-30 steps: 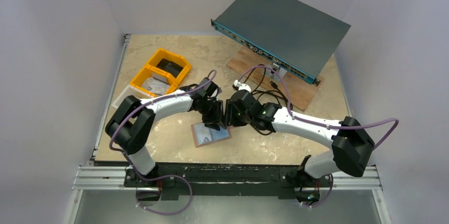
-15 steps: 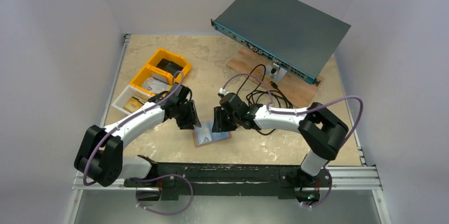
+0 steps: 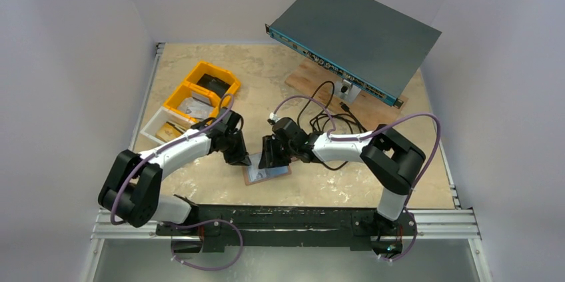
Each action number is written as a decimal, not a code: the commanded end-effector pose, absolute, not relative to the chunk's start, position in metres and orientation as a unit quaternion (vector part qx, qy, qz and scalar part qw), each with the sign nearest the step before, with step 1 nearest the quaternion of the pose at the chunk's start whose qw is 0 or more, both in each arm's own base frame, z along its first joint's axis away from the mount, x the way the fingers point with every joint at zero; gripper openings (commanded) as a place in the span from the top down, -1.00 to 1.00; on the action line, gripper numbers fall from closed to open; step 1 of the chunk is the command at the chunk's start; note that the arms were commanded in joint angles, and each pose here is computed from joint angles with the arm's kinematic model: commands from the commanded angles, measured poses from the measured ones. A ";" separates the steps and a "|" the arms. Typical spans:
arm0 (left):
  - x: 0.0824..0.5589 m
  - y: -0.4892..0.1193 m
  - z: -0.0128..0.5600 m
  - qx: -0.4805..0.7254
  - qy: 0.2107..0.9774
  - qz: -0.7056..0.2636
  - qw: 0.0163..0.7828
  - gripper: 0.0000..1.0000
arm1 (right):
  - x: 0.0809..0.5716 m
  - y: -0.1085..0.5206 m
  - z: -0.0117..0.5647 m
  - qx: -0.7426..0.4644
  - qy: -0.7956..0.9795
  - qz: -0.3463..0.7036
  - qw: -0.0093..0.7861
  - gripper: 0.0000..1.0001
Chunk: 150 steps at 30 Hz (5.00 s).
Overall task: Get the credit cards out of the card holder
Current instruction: Remove the credit card from the card holder.
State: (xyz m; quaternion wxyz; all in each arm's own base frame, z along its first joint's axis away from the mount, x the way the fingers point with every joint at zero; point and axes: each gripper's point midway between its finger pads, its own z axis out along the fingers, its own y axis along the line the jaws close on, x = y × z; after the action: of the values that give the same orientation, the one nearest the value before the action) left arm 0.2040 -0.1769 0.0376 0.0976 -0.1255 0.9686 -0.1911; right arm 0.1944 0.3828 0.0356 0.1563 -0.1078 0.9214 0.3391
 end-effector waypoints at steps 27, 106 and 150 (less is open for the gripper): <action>0.199 -0.170 0.019 -0.120 0.976 -0.152 0.096 0.95 | 0.192 0.389 0.022 -0.091 0.916 0.365 0.141 0.25; 0.189 -0.174 -0.004 -0.116 0.985 -0.109 0.066 1.00 | 0.178 0.365 0.025 0.030 0.816 0.575 0.051 0.68; 0.187 -0.163 -0.011 -0.114 0.988 -0.087 0.052 1.00 | 0.194 0.346 0.014 0.070 0.827 0.553 0.074 0.79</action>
State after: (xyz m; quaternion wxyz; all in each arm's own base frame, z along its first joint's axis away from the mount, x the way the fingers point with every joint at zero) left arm 0.1985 -0.1988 0.0179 0.0627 -0.1082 0.9764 -0.1764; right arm 0.1880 0.3452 0.0190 0.0698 0.0713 0.8232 0.5590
